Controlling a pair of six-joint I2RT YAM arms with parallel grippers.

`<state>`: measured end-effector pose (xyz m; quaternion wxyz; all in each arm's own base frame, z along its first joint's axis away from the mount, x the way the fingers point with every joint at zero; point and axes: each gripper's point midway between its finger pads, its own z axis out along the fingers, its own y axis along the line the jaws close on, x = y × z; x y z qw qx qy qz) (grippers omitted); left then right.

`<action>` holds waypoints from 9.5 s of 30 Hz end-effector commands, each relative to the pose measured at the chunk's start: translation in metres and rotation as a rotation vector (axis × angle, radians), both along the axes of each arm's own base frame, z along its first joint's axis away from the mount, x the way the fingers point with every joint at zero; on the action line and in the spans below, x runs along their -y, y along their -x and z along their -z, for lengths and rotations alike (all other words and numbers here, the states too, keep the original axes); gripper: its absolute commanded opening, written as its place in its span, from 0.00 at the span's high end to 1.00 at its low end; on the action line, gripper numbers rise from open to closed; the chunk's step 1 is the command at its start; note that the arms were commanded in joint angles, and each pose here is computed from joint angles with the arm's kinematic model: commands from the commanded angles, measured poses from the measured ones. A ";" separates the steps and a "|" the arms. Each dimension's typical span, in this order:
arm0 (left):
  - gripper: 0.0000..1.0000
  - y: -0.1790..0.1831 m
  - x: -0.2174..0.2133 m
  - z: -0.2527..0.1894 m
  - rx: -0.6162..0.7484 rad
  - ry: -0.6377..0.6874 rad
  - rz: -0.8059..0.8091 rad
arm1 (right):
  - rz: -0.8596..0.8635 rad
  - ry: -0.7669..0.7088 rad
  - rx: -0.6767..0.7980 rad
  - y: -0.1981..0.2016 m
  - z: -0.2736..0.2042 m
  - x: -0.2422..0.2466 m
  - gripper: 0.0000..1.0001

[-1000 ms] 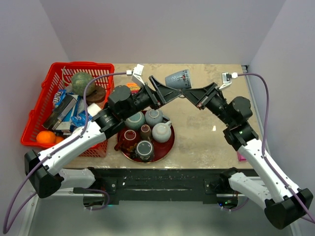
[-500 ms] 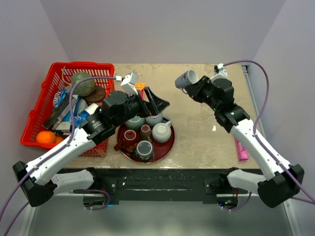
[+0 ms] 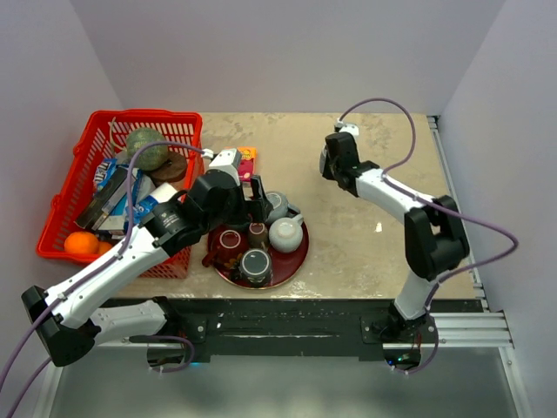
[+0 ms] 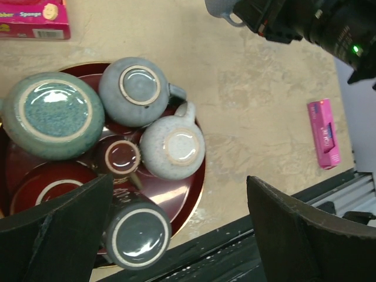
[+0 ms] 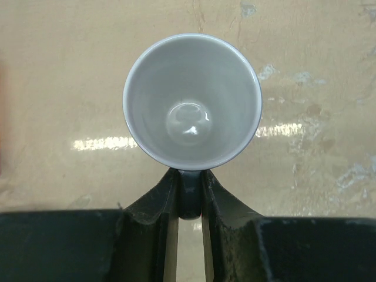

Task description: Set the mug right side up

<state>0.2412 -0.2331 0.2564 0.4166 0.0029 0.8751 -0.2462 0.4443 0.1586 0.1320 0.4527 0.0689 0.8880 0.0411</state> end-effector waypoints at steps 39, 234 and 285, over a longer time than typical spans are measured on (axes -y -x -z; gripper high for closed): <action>0.01 0.062 -0.057 0.067 -0.120 -0.220 0.124 | 0.107 0.029 0.053 -0.010 -0.024 0.015 0.01; 1.00 0.073 0.116 -0.209 0.494 0.909 0.634 | -0.761 -1.129 0.522 0.243 -0.321 -0.064 1.00; 0.01 0.005 0.027 -0.019 0.097 0.007 0.075 | 0.185 0.162 0.036 0.016 -0.078 0.110 1.00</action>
